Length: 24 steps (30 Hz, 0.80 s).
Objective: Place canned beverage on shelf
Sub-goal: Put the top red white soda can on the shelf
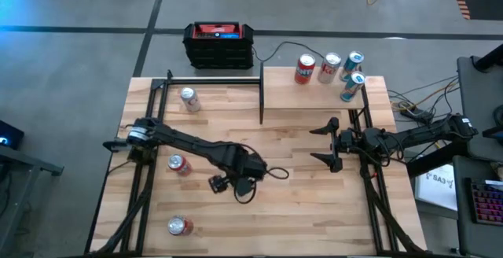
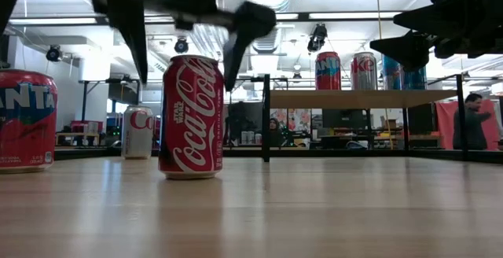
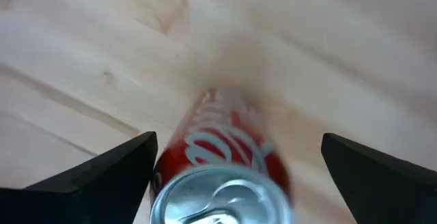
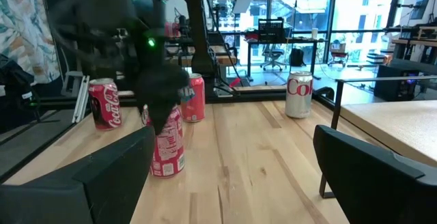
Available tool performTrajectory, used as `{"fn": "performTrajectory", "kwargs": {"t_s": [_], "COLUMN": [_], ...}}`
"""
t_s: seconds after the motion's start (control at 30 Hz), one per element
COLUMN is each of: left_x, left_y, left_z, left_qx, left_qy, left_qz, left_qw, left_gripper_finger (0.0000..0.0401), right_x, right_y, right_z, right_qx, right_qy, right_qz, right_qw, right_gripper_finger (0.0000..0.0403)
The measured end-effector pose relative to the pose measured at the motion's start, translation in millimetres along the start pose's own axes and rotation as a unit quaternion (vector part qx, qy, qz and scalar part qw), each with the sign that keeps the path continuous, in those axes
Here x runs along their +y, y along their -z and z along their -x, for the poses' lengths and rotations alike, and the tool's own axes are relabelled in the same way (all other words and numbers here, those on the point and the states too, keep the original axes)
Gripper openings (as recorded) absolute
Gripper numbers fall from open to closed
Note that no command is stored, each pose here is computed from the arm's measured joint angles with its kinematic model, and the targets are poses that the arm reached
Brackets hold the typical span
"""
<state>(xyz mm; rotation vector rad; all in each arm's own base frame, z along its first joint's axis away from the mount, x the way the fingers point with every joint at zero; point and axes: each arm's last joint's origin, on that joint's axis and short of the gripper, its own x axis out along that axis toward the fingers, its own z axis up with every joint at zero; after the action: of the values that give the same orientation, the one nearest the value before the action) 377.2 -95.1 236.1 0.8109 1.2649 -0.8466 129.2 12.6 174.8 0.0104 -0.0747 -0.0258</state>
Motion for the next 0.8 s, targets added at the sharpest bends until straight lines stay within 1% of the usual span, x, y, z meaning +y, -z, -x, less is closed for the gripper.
{"fn": "performTrajectory", "kwargs": {"t_s": [0.1, 0.2, 0.33, 0.4, 0.43, 0.5, 0.53, 0.6, 0.63, 0.73, 0.8], "left_x": [-11, -21, -35, -41, -44, -51, -54, -58, -60, -65, -66], "left_y": [-10, -19, -32, -39, -43, -51, -55, -61, -64, -70, -72], "left_z": [10, 19, 30, 31, 32, 33, 33, 32, 30, 29, 31], "left_qx": [-0.018, -0.029, -0.021, -0.020, -0.021, -0.027, -0.031, -0.039, -0.044, -0.066, -0.090], "left_qy": [-0.013, -0.036, -0.103, -0.143, -0.166, -0.217, -0.246, -0.310, -0.342, -0.438, -0.493], "left_qz": [0.075, 0.129, 0.176, 0.213, 0.236, 0.291, 0.318, 0.367, 0.389, 0.441, 0.468], "left_qw": [0.997, 0.991, 0.979, 0.966, 0.957, 0.931, 0.915, 0.876, 0.854, 0.780, 0.728], "left_gripper_finger": [0.0398, 0.0399, 0.0399, 0.0399, 0.0399, 0.0400, 0.0400, 0.0400, 0.0400, 0.0400, 0.0400], "right_x": [0, 0, 0, 0, 0, 0, 0, 0, 0, 0, 0], "right_y": [0, 0, 0, 0, 0, 0, 0, 0, 0, 0, 0], "right_z": [0, 0, 0, 0, 0, 0, 0, 0, 0, 0, 0], "right_qx": [0.000, 0.000, 0.000, 0.000, 0.000, 0.000, 0.000, 0.000, 0.000, 0.000, 0.000], "right_qy": [0.000, 0.000, 0.000, 0.000, 0.000, 0.000, 0.000, 0.000, 0.000, 0.000, 0.000], "right_qz": [0.000, 0.000, 0.000, 0.000, 0.000, 0.000, 0.000, 0.000, 0.000, 0.000, 0.000], "right_qw": [1.000, 1.000, 1.000, 1.000, 1.000, 1.000, 1.000, 1.000, 1.000, 1.000, 1.000], "right_gripper_finger": [0.0383, 0.0383, 0.0383, 0.0383, 0.0383, 0.0383, 0.0383, 0.0383, 0.0383, 0.0383, 0.0383]}}
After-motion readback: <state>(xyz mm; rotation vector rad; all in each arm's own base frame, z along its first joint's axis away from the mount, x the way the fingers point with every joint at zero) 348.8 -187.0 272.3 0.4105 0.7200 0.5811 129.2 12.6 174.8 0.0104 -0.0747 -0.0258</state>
